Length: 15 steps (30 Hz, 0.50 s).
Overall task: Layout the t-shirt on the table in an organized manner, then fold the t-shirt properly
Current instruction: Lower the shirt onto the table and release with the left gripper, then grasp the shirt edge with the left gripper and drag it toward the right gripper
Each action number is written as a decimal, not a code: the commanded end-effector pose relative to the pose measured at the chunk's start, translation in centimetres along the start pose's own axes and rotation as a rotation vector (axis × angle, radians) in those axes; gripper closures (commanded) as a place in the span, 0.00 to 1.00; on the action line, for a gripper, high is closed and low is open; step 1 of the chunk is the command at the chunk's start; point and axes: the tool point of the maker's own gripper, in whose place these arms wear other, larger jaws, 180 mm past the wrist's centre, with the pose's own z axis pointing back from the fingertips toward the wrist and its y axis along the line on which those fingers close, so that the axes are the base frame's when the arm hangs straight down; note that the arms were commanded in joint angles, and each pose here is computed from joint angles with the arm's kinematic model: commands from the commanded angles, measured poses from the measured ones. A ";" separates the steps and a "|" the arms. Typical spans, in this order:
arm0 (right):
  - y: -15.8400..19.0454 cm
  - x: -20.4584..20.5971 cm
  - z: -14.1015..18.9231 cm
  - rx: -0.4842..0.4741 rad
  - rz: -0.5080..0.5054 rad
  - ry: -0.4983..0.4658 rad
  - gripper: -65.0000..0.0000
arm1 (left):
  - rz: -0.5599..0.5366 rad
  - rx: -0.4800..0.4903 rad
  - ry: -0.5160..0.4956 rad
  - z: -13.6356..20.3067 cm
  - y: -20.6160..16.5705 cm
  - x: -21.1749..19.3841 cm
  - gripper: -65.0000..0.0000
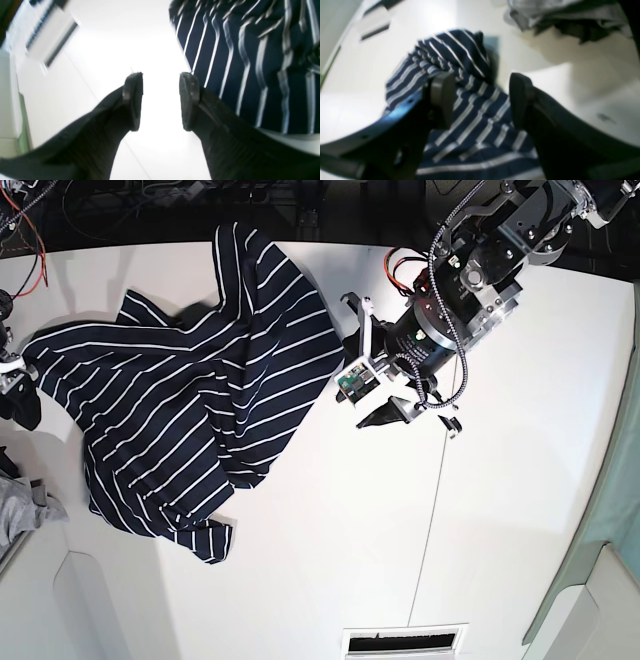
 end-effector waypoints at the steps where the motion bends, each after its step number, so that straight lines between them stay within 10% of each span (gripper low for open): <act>1: 1.2 2.9 -0.9 0.035 0.037 -0.077 0.47 | 0.027 0.019 -0.035 -0.9 0.9 1.0 0.59; 15: 10.3 -1.8 -14.6 0.173 0.358 0.111 0.47 | 0.220 -0.057 0.123 -10.6 -1.2 -1.9 0.59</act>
